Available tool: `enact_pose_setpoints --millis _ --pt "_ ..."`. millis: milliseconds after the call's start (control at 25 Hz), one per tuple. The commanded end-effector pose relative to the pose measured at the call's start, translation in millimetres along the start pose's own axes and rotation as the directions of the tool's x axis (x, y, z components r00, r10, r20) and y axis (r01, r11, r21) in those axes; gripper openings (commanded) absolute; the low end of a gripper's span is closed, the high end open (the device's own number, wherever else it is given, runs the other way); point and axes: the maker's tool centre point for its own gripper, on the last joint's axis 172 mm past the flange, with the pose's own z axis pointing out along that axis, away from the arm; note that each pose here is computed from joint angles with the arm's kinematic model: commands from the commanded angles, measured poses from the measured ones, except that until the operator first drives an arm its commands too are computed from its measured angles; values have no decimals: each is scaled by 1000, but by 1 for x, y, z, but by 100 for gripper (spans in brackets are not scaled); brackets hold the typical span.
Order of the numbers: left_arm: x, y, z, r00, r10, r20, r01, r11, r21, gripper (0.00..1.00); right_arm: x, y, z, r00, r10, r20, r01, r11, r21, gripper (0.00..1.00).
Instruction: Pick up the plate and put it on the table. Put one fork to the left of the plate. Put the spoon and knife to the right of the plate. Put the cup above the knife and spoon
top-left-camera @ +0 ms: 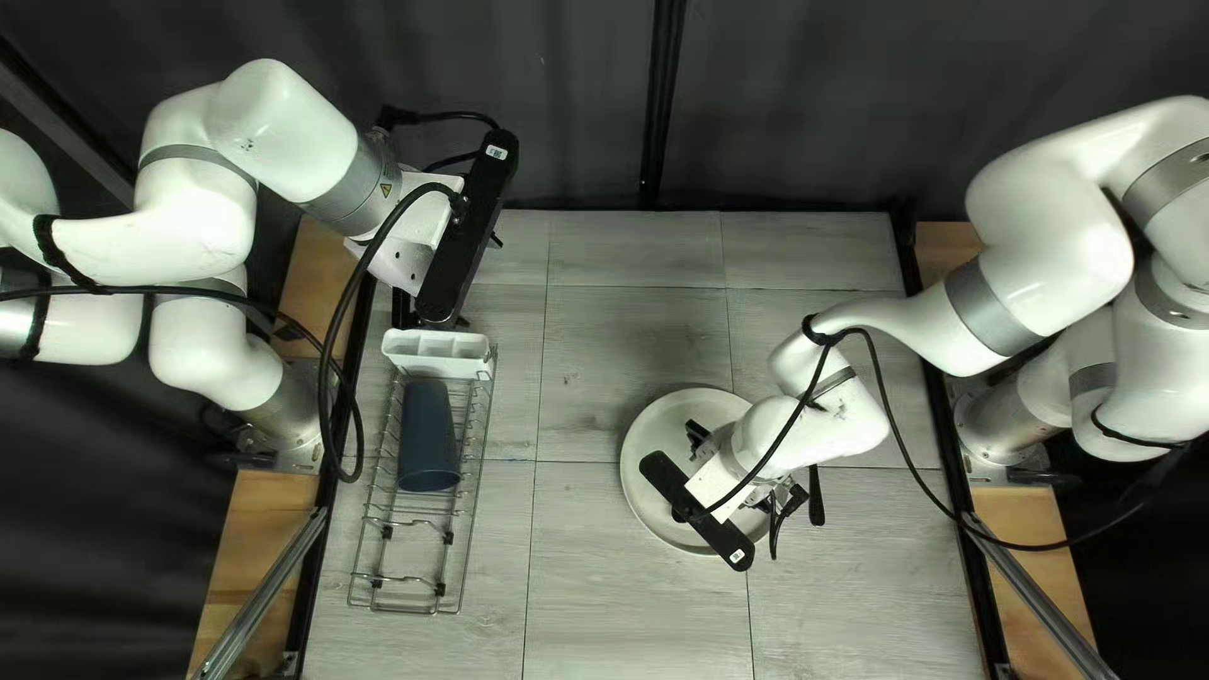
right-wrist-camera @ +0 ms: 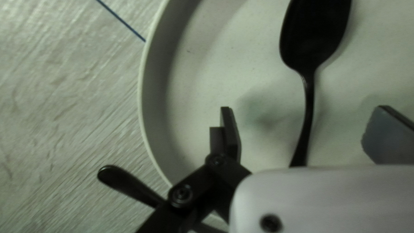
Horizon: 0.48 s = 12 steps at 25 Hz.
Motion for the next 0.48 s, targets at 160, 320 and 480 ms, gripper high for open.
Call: enact_pose_setpoints --millis 160,320,480 --pt "0 0 0 1000 0 0 0 1000 0 100 1 6 -2 1000 -4 -4 4 1000 6 0" --pt "0 0 0 1000 0 0 0 1000 0 100 0 5 1 1000 -7 -2 7 1000 9 0" --pt "0 0 0 1000 0 0 0 1000 0 100 2 7 3 1000 -10 -2 10 1000 15 100"
